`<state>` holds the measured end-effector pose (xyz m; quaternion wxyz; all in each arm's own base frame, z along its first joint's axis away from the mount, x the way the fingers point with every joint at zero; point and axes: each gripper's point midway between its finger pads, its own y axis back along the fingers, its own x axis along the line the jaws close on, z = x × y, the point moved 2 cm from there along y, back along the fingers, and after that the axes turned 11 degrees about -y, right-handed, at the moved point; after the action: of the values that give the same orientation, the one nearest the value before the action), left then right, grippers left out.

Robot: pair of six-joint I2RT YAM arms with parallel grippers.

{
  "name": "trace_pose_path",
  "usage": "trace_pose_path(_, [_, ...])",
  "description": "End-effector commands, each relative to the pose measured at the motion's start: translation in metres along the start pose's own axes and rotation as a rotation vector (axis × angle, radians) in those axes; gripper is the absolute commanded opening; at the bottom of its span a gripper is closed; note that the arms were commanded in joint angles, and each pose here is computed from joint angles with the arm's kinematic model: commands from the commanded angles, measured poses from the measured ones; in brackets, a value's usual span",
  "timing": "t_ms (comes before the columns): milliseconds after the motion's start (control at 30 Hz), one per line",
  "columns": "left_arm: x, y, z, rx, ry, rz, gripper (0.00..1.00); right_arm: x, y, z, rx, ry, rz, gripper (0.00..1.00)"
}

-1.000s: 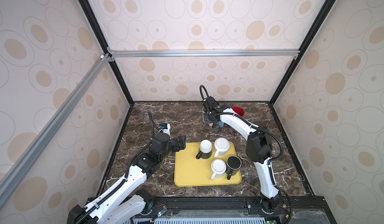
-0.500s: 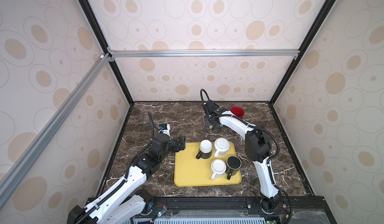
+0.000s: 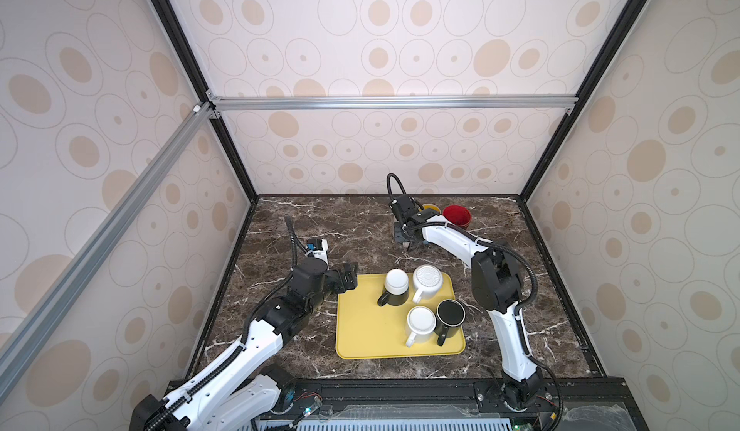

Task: Turn the mug right side up
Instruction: 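Turn the pink mug upright by the butterfly mug with the right gripper while left withdraws, then open the right gripper and lift it off the pink mug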

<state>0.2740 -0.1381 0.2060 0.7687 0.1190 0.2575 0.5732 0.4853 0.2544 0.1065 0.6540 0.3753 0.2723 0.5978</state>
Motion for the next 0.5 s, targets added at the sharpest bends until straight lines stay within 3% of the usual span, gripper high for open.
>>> trace_pose_path(0, [0.003, 0.003, 0.006, -0.034, -0.016, 0.016, 1.0, -0.005, 0.013, 0.018, -0.076, -0.064, -0.002, 0.17])
trace_pose_path(333, [0.001, -0.001, 0.006, -0.032, -0.017, 0.007, 1.0, 0.003, 0.019, 0.009, -0.043, -0.078, 0.057, 0.4])
trace_pose_path(467, [0.001, -0.002, 0.008, -0.036, -0.032, 0.008, 1.0, 0.006, 0.024, 0.006, -0.034, -0.079, 0.081, 0.7])
